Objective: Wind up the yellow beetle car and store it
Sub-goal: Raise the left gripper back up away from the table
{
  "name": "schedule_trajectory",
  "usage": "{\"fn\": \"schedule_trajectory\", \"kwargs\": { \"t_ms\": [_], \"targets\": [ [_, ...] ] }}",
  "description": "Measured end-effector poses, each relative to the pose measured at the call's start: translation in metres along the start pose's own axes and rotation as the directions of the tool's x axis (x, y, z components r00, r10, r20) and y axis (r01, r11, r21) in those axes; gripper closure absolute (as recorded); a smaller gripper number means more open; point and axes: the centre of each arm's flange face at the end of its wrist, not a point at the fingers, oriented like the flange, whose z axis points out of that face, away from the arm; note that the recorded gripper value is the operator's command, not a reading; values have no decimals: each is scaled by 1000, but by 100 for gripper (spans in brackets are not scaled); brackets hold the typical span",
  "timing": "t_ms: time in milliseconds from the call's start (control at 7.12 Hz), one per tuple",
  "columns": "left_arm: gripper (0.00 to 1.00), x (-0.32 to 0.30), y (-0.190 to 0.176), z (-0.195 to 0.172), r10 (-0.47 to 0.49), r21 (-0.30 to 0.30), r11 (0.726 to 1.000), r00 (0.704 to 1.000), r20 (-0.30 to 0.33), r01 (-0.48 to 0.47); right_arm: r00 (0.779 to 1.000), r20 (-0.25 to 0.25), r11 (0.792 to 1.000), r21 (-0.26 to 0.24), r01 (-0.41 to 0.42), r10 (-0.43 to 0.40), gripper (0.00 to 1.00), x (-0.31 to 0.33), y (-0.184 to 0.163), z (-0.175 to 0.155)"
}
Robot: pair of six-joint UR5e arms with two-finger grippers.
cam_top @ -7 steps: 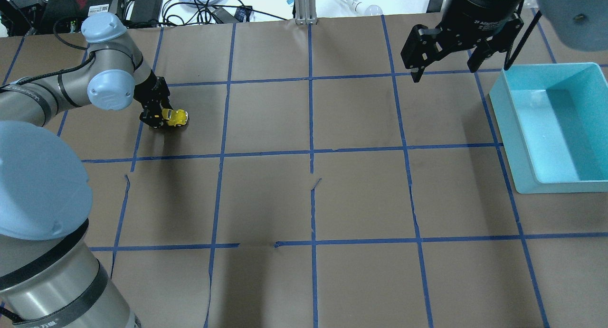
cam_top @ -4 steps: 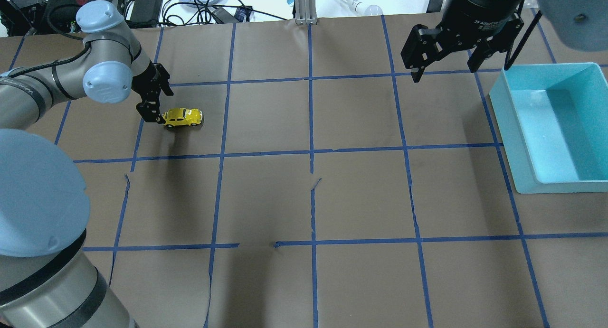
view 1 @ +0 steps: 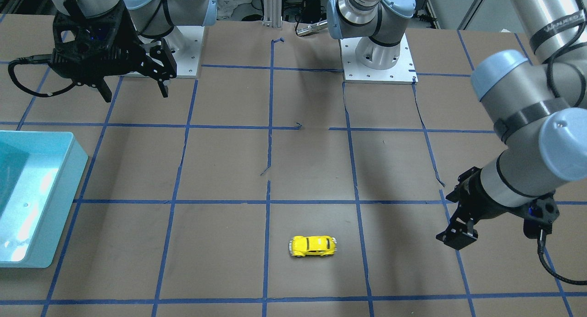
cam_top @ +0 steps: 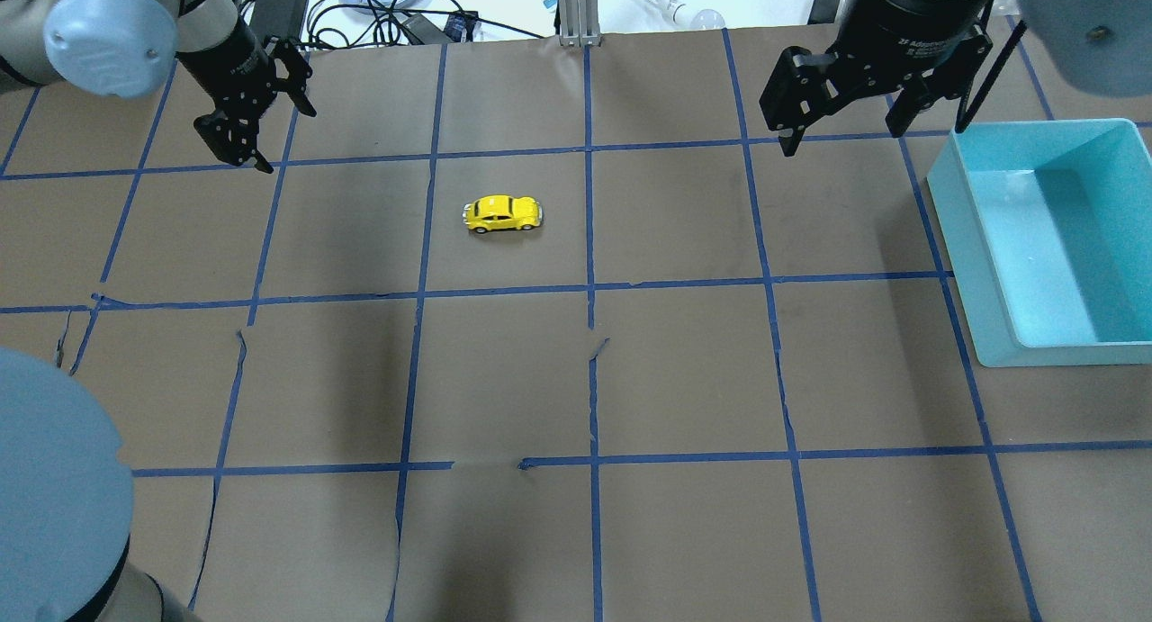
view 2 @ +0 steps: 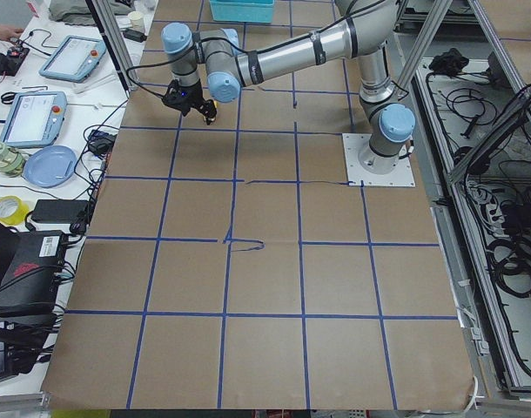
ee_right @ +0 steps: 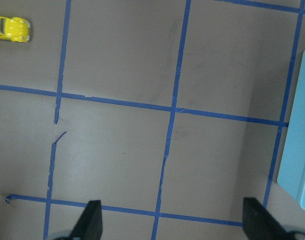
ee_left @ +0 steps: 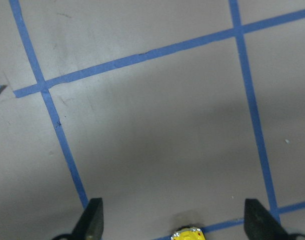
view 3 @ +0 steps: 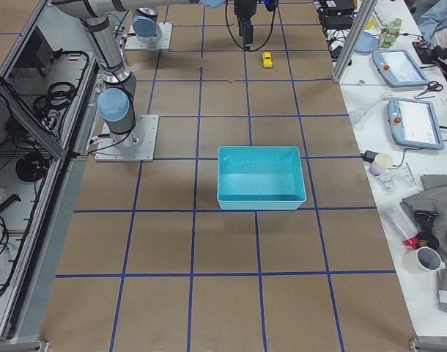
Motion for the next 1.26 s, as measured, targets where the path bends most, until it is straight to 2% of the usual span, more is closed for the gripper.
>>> {"fn": "schedule_trajectory", "kwargs": {
  "t_ms": [140, 281, 562, 702, 843, 983, 1264],
  "targets": [
    [0, -7, 13, -23, 165, -23, 986, 986, 8, -164, 1000, 0, 1000, 0, 0, 0, 0, 0, 0, 0],
    [0, -14, 26, -40, 332, -37, 943, 943, 16, -331, 1000, -1, 1000, -1, -1, 1, 0, 1, 0, 0],
    [0, -27, 42, -70, 588, -25, 809, 808, 34, -588, 1000, -7, 1000, -2, -5, 5, 0, 2, -1, 0],
    [0, -32, 50, -88, 685, -6, 728, 727, 32, -686, 1000, -9, 1000, -6, -4, 4, 0, 2, -2, 2],
    [0, -37, 62, -103, 745, 7, 667, 667, 31, -745, 1000, -9, 1000, -14, -1, 0, 0, 3, -3, 5],
    [0, -41, 72, -110, 777, 6, 629, 629, 34, -777, 1000, -12, 1000, -23, 6, -7, 0, 4, -4, 8],
    [0, -40, 86, -109, 810, -14, 586, 586, 37, -810, 1000, -15, 999, -46, 4, -5, 0, 10, -12, 18]
  ]
}}
